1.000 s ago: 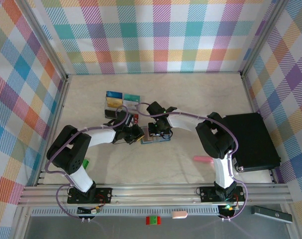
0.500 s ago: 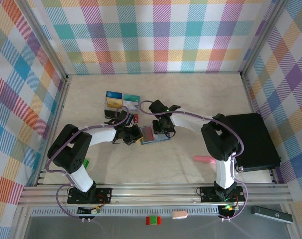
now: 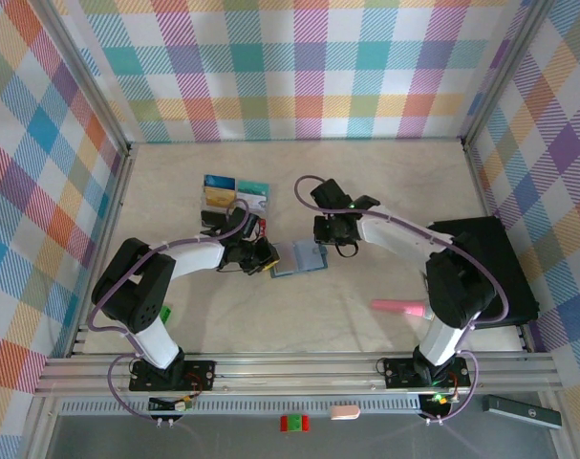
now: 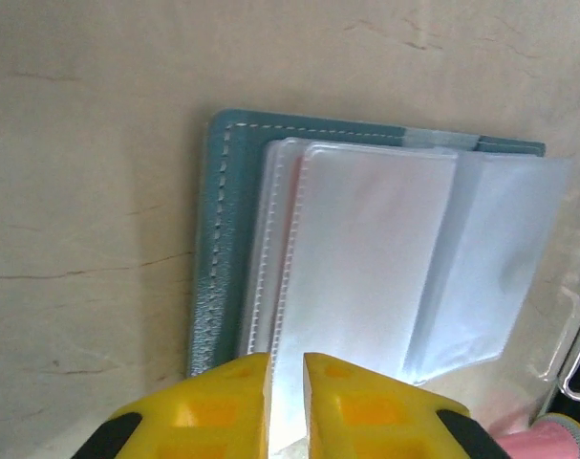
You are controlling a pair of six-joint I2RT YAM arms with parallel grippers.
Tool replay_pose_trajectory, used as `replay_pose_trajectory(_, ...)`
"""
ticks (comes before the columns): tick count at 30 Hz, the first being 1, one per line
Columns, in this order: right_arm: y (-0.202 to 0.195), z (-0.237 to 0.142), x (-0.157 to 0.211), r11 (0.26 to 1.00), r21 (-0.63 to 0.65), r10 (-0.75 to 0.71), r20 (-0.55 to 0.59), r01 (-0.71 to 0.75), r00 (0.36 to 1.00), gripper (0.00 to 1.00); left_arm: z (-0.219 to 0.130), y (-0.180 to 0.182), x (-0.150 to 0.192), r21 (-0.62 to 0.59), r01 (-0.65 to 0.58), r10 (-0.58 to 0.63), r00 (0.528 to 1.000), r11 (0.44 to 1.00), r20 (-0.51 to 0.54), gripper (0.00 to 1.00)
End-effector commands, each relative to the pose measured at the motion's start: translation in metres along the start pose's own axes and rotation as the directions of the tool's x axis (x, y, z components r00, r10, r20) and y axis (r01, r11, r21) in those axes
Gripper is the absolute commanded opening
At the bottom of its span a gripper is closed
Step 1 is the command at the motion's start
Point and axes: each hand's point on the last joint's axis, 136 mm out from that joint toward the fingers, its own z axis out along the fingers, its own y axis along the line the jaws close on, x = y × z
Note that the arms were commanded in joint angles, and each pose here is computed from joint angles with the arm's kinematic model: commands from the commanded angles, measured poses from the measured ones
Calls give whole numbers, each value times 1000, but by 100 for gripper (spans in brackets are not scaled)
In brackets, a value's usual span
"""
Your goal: Take the credit cards out of the card holder
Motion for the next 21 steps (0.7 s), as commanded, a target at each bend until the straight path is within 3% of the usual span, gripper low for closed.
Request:
replay_pose_trajectory(1,11,-3,0,998,-50,-46,8,46,999,31,-3,-7,3,-4,-35,35,999,999,-25,17)
replay_pose_trajectory(7,38,7,17,980,-96,-179,-50,174,983,33,-25,8,-13,-11,26,-25,999,1000,32,17)
replay_pose_trajectory(14,89,30,49,911,-101,-410,-136,399,902,36,-61,45,-42,36,187,-190,974,982,126,23)
replay_pose_trajectory(21,113,53,74,867,-122,-499,-228,484,836,39,-80,67,-50,52,257,-262,949,965,174,25)
